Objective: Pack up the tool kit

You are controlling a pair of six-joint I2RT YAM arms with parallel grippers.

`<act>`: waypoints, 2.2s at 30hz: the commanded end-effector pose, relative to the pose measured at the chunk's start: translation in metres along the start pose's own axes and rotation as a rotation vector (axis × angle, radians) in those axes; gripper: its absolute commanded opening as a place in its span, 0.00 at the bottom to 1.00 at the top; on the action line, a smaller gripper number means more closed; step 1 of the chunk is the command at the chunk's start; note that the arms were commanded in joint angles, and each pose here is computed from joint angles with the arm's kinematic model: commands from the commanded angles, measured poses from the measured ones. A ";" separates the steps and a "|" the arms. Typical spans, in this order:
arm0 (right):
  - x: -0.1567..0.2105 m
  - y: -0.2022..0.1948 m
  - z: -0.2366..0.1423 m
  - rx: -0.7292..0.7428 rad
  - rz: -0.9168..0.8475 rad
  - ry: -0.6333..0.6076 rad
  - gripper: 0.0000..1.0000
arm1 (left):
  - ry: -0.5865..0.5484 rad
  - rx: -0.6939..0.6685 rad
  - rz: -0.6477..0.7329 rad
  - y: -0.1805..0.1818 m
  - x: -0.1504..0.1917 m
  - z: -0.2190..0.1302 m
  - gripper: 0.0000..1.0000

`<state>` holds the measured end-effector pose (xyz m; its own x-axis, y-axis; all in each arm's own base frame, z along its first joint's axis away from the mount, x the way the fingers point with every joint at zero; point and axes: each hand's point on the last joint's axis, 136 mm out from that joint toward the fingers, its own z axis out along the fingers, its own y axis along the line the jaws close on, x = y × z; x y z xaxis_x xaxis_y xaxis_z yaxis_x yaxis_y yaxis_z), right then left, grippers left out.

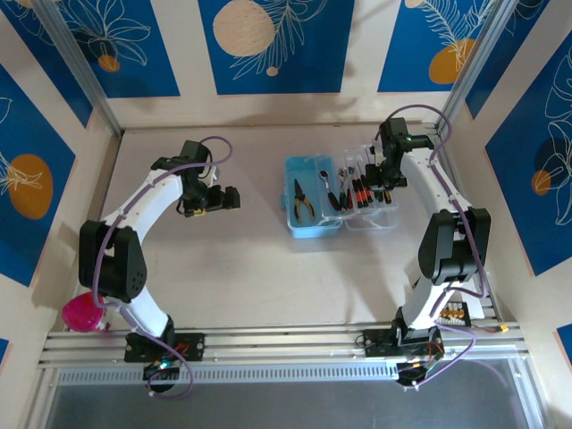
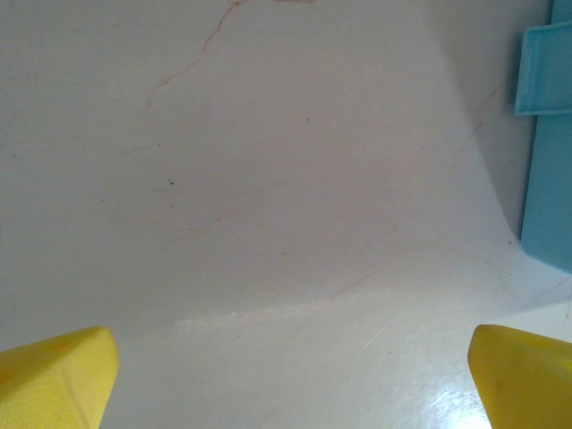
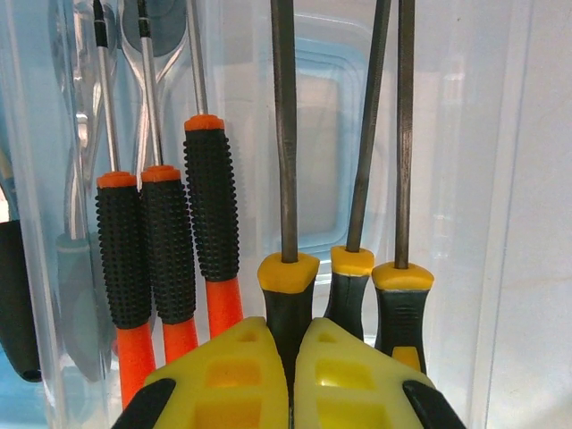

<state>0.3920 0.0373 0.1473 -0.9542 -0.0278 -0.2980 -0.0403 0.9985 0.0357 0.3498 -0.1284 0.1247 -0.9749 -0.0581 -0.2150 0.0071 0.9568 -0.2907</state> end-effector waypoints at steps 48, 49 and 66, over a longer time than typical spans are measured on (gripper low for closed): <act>0.060 -0.016 -0.082 -0.083 0.386 -0.183 0.99 | 0.032 0.028 0.005 -0.004 0.003 0.023 1.00; 0.069 -0.017 -0.082 -0.086 0.423 -0.185 0.99 | 0.033 0.029 0.012 -0.007 0.002 0.025 1.00; 0.140 -0.040 -0.016 -0.145 0.844 -0.113 0.67 | 0.078 0.098 0.124 -0.081 -0.021 0.085 1.00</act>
<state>0.2465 -0.0099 0.1251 -0.6806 0.6926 -0.2388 0.6026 0.7146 0.3553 0.3832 -0.2158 0.0771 -0.9769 0.0891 -0.1942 0.1508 0.9314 -0.3312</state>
